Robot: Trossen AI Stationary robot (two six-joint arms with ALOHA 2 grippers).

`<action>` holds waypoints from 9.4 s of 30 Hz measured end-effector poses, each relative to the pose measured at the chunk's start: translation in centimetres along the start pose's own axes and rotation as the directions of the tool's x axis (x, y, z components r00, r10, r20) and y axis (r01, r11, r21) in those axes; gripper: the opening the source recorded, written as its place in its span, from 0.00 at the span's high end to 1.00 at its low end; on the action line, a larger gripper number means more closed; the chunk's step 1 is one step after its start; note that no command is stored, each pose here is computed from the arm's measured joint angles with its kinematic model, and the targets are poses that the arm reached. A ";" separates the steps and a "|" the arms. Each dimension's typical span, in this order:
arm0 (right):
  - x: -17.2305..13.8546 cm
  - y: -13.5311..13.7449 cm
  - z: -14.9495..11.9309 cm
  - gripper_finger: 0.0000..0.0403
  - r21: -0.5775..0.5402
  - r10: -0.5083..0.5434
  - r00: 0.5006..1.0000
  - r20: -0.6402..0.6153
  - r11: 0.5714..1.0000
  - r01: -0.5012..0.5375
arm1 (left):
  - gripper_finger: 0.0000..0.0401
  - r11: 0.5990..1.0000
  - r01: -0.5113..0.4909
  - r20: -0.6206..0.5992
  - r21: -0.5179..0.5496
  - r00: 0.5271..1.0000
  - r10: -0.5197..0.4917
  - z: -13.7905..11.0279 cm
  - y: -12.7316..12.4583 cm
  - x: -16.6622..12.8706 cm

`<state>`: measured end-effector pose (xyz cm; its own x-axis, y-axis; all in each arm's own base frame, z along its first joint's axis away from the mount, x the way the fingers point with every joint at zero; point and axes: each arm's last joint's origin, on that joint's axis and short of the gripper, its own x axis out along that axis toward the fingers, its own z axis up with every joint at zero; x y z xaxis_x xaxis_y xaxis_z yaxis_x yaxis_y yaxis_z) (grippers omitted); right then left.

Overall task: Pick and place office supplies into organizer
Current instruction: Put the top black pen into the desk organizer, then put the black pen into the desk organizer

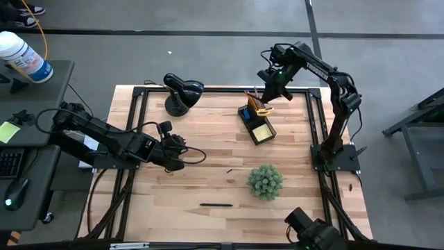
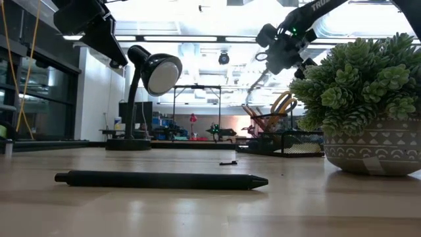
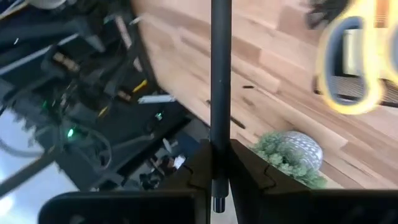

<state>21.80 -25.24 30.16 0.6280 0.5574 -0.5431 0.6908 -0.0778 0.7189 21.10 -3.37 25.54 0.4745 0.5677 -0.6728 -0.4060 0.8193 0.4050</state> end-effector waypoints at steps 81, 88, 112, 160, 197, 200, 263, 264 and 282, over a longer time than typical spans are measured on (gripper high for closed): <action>3.2 3.9 -1.7 0.76 -0.390 -0.355 0.918 0.179 0.831 0.397 | 0.90 0.999 -0.045 0.038 -0.011 0.998 0.046 0.3 0.1 0.0; 8.6 9.0 -5.4 0.76 -0.671 -0.418 0.829 0.372 0.496 0.551 | 0.90 0.999 0.037 0.007 -0.008 0.999 -0.037 0.2 -0.2 0.0; 24.2 13.4 -20.9 0.76 -0.874 -0.192 0.873 0.449 0.111 0.474 | 0.90 0.912 0.396 0.099 0.103 0.908 -0.406 -0.6 -4.8 -4.1; 45.0 -0.6 -25.1 0.79 -0.860 -0.586 0.726 0.359 0.094 0.501 | 0.90 0.823 0.437 0.118 0.363 0.855 -0.505 -5.8 -10.7 -9.1; 45.0 0.0 -23.4 0.79 -0.889 -0.566 0.750 0.343 0.061 0.453 | 0.90 0.844 0.406 0.166 0.349 0.860 -0.482 -5.6 -10.9 -9.0; 45.1 -0.1 -23.3 0.79 -0.892 -0.567 0.748 0.343 0.052 0.449 | 0.90 0.845 0.404 0.167 0.349 0.861 -0.480 -5.6 -10.9 -9.0; 46.2 -0.5 -22.8 0.99 -0.893 -0.557 0.761 0.332 0.073 0.443 | 0.90 0.861 0.393 0.180 0.323 0.867 -0.464 -5.6 -10.9 -9.0; 46.2 -0.5 -22.8 0.99 -0.893 -0.557 0.761 0.332 0.074 0.444 | 0.90 0.861 0.393 0.180 0.323 0.867 -0.464 -5.6 -10.9 -9.0; 46.4 -0.7 -22.7 0.84 -0.894 -0.553 0.765 0.330 0.077 0.441 | 0.90 0.861 0.393 0.180 0.324 0.868 -0.464 -5.6 -10.9 -9.0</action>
<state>42.32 19.47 14.37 0.2166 0.1971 -0.9562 0.0099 0.9789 0.2040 16.87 -17.83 23.75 0.7405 0.1272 -0.6599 0.0900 0.9543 0.2849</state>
